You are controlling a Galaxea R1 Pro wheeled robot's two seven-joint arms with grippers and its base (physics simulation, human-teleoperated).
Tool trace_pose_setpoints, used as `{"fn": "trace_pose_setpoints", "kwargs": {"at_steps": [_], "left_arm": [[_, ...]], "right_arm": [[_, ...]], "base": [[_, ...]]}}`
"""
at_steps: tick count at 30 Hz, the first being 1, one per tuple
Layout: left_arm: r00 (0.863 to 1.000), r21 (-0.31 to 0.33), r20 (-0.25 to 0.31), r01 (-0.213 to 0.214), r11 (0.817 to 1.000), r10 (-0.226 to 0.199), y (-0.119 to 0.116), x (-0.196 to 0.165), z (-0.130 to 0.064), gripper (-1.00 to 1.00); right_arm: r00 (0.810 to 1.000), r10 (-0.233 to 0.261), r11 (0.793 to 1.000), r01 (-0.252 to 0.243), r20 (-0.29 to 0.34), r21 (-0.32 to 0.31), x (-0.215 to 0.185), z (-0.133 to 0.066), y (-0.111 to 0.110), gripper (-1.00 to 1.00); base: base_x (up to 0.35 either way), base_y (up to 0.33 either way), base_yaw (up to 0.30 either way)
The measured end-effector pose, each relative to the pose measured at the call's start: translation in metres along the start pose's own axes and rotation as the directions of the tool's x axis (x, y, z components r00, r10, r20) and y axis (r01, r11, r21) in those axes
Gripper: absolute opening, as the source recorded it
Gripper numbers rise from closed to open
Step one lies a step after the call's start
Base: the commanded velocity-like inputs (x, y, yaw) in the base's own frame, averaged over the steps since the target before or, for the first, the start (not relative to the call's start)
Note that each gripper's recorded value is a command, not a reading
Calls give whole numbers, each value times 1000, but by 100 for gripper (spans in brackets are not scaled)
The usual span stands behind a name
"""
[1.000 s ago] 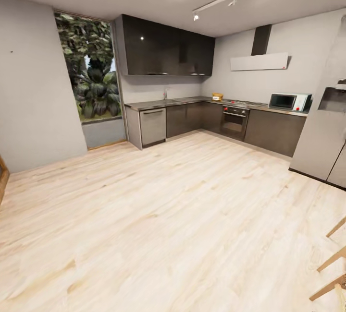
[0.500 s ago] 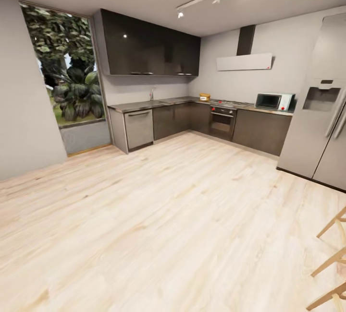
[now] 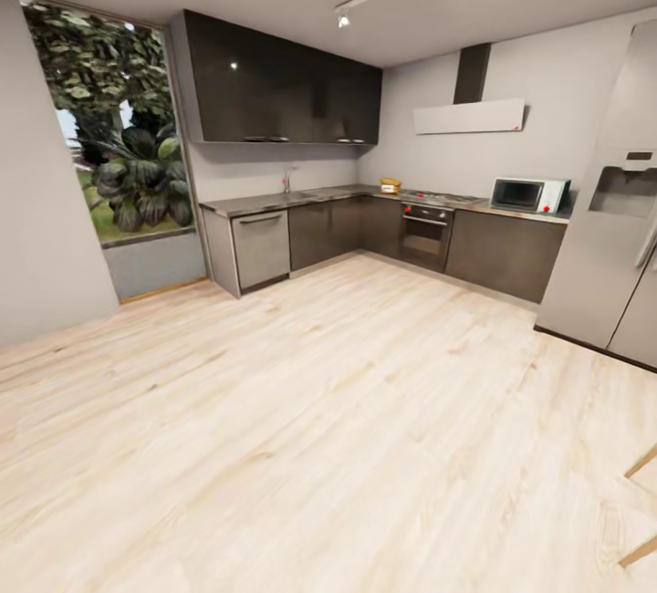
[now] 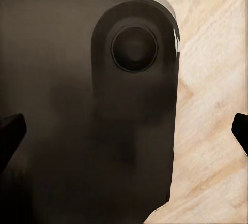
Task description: In the kitchen, take the popcorn bag from the countertop, put it into the microwave, and heat it until the popcorn is cooked so the cooked popcorn ends up inside the bag.
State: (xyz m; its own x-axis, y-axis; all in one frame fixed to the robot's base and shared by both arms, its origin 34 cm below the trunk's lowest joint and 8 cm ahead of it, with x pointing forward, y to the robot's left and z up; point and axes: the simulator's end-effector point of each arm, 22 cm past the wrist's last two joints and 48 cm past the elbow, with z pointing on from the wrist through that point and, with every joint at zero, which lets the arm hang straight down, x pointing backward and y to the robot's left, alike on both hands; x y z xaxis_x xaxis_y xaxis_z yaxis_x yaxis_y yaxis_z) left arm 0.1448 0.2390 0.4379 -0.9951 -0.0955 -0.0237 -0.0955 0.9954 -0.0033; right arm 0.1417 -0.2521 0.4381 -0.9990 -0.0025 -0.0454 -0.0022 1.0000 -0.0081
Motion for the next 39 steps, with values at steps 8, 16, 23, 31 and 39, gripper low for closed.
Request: {"fn": "trace_pose_setpoints", "kwargs": {"at_steps": [8, 16, 23, 31, 39], "left_arm": [[1000, 1, 0, 0, 1000, 0, -1, 0, 0, 100], [1000, 0, 0, 0, 1000, 0, 0, 0, 0, 100], [1000, 0, 0, 0, 1000, 0, 0, 0, 0, 100], [1000, 0, 0, 0, 1000, 0, 0, 0, 0, 100], [1000, 0, 0, 0, 1000, 0, 0, 0, 0, 100]], "right_arm": [[1000, -8, 1000, 8, 1, -1, 0, 0, 0, 100], [1000, -1, 1000, 1, 2, 0, -1, 0, 0, 100], [1000, 4, 1000, -4, 2, 0, 0, 0, 0, 100], [1000, 4, 1000, -4, 2, 0, 0, 0, 0, 100], [1000, 4, 1000, -4, 1, 0, 0, 0, 0, 100]], "base": [[326, 0, 0], [326, 0, -56], [326, 0, -234], [326, 0, -246], [326, 0, -246]]}}
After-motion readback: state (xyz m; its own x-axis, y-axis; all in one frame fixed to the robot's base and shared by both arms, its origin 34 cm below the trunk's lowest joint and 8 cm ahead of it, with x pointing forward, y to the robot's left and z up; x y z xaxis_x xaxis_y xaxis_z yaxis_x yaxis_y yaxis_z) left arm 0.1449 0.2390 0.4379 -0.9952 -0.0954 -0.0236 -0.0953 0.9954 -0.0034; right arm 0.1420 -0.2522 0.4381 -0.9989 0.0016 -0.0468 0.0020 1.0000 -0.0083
